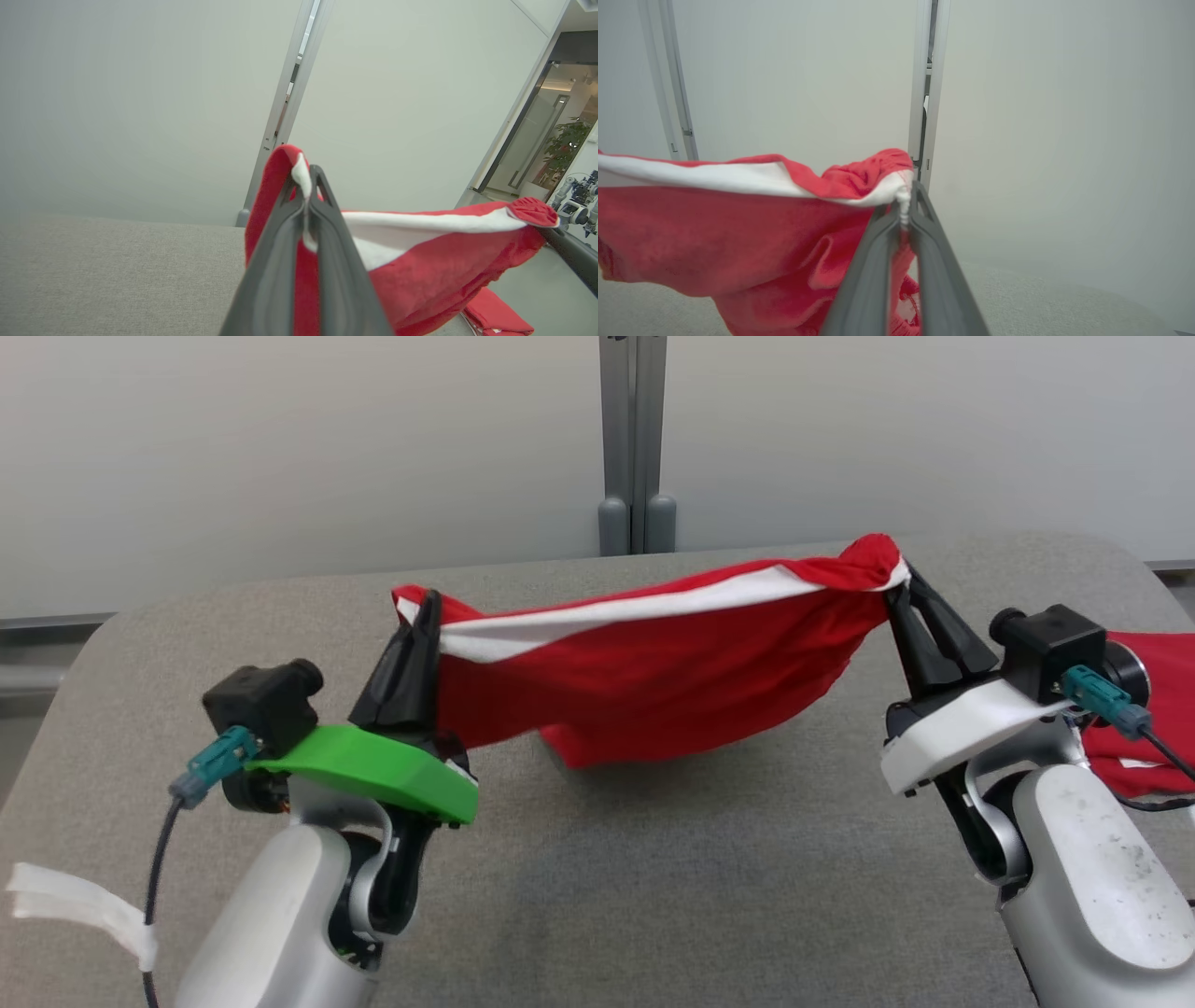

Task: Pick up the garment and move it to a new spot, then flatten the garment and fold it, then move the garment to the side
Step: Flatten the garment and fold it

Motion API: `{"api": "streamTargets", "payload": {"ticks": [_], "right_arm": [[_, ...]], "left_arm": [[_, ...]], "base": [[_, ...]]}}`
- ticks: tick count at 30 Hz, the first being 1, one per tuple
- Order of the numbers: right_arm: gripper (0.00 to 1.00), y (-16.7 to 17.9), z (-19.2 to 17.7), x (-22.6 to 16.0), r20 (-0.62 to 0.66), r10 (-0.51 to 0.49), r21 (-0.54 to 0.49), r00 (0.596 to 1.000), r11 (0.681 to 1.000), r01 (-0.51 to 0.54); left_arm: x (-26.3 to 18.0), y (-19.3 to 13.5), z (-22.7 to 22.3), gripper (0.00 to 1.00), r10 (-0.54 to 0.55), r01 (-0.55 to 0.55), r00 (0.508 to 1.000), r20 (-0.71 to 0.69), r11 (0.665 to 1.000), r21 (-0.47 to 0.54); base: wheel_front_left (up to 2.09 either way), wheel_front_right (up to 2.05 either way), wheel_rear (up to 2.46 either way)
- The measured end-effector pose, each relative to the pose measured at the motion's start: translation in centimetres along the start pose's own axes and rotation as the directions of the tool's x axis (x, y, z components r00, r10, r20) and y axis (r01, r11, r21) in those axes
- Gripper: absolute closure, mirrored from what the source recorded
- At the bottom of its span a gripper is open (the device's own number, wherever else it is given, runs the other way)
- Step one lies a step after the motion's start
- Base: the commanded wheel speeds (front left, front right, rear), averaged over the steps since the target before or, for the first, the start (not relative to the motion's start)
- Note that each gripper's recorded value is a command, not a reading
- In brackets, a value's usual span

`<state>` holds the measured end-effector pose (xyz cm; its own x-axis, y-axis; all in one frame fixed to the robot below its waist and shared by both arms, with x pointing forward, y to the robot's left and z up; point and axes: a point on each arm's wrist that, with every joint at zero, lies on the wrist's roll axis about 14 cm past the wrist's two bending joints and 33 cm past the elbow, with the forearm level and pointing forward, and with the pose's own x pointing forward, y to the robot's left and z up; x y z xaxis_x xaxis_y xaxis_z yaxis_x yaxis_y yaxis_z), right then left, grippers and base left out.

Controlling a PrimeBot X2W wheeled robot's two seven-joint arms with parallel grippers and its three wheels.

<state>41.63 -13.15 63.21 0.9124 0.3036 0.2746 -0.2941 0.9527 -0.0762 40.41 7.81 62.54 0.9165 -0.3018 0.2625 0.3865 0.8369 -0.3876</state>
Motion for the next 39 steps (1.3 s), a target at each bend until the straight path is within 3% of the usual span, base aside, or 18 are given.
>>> {"api": "streamTargets", "payload": {"ticks": [8, 13, 17, 22, 29, 36, 39], "right_arm": [[1.0, 0.3, 10.0, -3.0, 0.229, -0.009, -0.076, 0.973, 0.997, 0.027], [1.0, 0.9, 14.4, -5.1, 0.319, 0.003, -0.124, 0.948, 0.991, 0.038], [1.0, 0.9, 15.3, -5.7, 0.322, -0.001, -0.138, 0.947, 0.989, 0.048], [1.0, 0.5, 12.7, -4.7, 0.23, -0.009, -0.101, 0.973, 0.994, 0.033], [1.0, -0.3, 7.7, 0.7, 0.09, 0.005, -0.01, 0.996, 1.0, -0.004], [1.0, -2.7, 9.1, 10.8, 0.18, -0.012, -0.024, 0.984, 1.0, 0.017], [1.0, -3.4, 8.4, 14.5, 0.212, -0.027, -0.035, 0.977, 0.999, 0.035]], "left_arm": [[-1.0, -4.7, 9.4, 1.0, -0.119, 0.103, 0.971, 0.206, 0.991, 0.087], [-1.9, -7.6, 12.9, 1.0, -0.21, 0.171, 0.943, 0.257, 0.971, 0.167], [-1.7, -8.4, 13.9, 1.0, -0.235, 0.187, 0.938, 0.253, 0.962, 0.199], [-0.3, -7.8, 12.6, 1.0, -0.236, 0.195, 0.952, 0.197, 0.959, 0.206], [4.8, -4.7, 11.6, 1.0, -0.197, 0.16, 0.968, 0.157, 0.963, 0.219], [13.3, -2.9, 15.9, 1.0, -0.196, 0.109, 0.931, 0.308, 0.954, 0.278], [16.1, -2.3, 15.8, 1.0, -0.218, 0.102, 0.911, 0.35, 0.941, 0.322]], "base": [[0.0, 0.0, 0.0], [0.0, 0.0, 0.0], [0.0, 0.0, 0.0], [0.0, 0.0, 0.0], [0.0, 0.0, 0.0], [0.0, 0.0, 0.0], [0.0, 0.0, 0.0]]}}
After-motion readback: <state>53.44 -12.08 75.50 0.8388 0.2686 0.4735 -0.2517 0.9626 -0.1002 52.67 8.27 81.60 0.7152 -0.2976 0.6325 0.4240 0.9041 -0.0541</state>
